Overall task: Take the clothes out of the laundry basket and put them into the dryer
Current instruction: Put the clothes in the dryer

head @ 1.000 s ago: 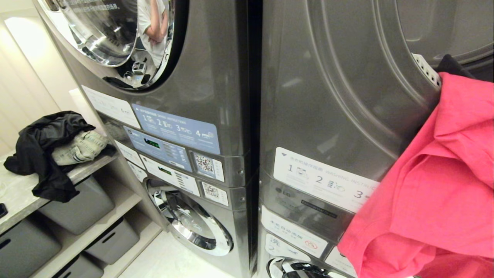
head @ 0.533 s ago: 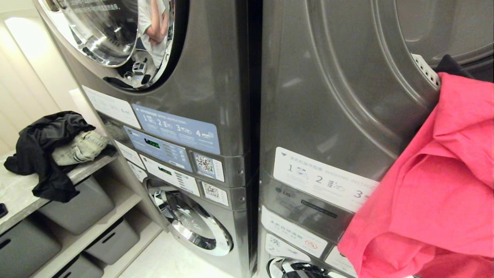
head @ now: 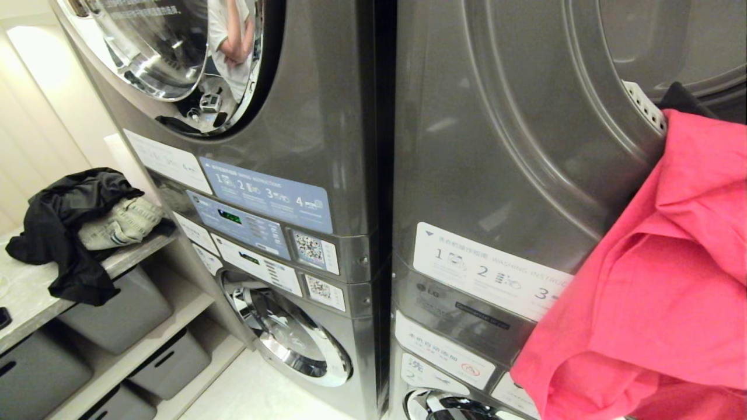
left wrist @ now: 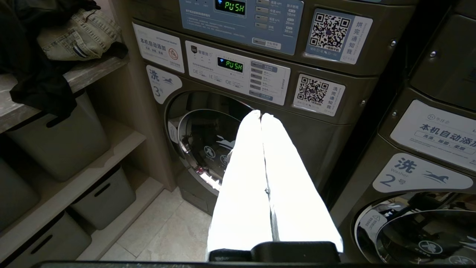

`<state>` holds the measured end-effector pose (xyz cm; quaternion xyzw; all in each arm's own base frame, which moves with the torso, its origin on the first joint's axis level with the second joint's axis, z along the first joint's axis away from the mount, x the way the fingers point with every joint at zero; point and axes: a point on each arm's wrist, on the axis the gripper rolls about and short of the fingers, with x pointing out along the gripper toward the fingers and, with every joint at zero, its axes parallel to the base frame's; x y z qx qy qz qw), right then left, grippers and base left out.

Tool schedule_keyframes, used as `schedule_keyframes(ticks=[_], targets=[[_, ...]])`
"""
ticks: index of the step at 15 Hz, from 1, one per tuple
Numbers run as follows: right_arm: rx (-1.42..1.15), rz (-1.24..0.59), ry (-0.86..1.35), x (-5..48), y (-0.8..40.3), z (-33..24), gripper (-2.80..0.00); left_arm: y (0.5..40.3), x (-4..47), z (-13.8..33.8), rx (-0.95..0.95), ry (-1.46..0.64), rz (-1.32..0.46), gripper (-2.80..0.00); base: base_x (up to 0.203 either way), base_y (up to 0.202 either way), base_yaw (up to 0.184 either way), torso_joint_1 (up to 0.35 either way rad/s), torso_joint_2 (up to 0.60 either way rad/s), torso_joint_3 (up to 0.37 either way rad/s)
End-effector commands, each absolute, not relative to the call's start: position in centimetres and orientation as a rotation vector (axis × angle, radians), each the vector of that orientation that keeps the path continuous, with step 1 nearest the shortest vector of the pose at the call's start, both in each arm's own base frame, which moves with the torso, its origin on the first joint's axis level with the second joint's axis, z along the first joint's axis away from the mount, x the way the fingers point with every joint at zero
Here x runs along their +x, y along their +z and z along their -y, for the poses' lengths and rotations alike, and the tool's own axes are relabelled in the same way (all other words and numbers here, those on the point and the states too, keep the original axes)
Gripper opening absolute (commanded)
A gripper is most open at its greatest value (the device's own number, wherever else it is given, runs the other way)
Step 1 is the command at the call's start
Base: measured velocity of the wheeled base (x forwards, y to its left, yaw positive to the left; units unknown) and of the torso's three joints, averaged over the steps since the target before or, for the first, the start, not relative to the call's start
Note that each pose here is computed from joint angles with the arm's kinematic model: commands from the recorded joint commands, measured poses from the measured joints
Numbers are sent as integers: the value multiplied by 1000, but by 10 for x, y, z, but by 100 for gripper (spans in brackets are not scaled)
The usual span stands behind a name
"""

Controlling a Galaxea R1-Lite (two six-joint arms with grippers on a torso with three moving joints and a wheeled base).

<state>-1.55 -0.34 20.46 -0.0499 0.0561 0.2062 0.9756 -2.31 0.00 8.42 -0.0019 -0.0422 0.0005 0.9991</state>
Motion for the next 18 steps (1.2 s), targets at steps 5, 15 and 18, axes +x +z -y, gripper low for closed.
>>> schedule_keyframes(ticks=[5,15,18], targets=[[-48,-221,359,-3,195,-1,0,75,-21,0,-5,0,55,-280,0,0,0,0,0,0],[9,-315,379,27,179,-10,0,75,-21,0,-5,1,55,-280,0,0,0,0,0,0],[10,-297,345,38,181,-12,0,75,-21,0,-5,1,55,-280,0,0,0,0,0,0]])
